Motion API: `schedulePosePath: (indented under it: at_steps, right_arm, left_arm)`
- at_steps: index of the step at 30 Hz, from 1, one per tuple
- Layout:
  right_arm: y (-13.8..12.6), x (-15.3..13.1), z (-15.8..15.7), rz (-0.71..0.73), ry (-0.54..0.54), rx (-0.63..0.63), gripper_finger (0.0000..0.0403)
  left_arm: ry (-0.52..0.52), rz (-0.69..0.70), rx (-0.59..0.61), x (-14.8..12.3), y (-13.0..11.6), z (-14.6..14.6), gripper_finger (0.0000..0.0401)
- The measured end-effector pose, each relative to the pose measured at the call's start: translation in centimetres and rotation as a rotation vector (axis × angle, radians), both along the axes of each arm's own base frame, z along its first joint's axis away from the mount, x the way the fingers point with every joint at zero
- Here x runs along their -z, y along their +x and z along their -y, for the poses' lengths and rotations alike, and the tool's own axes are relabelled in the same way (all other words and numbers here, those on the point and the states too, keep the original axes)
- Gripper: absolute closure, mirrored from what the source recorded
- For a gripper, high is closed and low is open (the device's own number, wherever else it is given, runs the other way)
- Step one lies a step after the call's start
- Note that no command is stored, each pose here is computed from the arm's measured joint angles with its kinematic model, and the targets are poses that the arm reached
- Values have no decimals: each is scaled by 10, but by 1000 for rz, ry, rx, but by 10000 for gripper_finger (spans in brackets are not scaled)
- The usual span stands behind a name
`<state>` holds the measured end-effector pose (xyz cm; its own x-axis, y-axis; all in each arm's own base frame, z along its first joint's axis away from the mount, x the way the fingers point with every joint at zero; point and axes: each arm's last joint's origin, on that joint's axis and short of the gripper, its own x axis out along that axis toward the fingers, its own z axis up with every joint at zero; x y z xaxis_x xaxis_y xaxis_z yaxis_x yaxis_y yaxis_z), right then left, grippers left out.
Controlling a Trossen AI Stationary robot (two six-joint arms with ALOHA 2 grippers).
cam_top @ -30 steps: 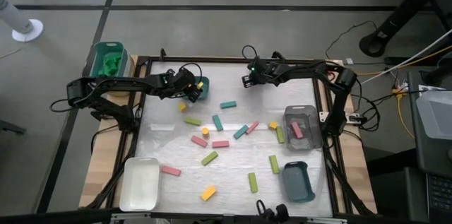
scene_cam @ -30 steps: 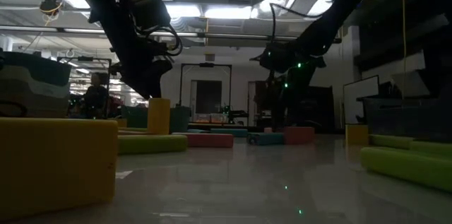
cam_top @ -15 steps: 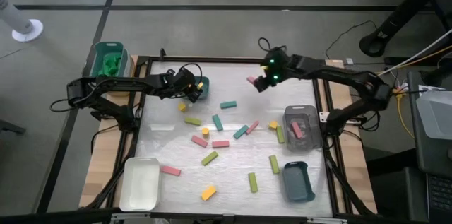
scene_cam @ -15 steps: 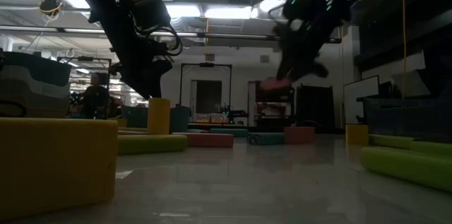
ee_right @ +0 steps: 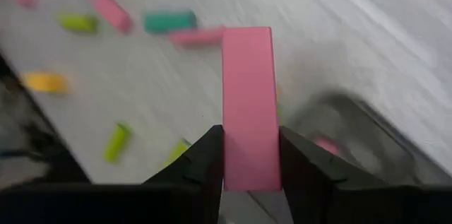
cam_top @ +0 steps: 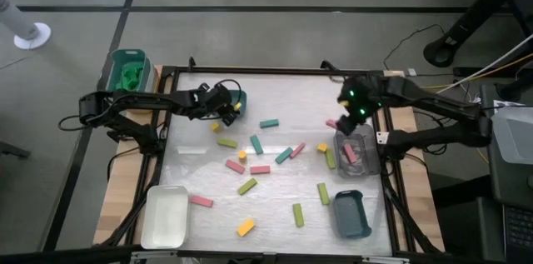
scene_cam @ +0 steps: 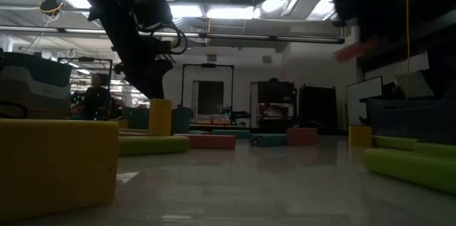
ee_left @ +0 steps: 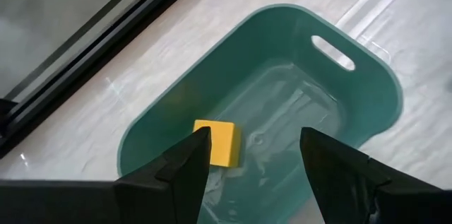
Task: Sort blocks
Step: Put the pink block into the black bin
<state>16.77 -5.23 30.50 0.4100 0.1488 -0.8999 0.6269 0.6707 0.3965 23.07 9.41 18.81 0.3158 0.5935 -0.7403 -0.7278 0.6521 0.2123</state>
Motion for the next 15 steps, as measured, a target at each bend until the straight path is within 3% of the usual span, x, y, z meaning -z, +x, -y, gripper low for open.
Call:
schedulePosePath:
  at_steps: [15]
  right_arm:
    - [-24,7,-60,-342,-161,-6,279]
  left_arm:
    - [31,-53,144,0,7,18,196]
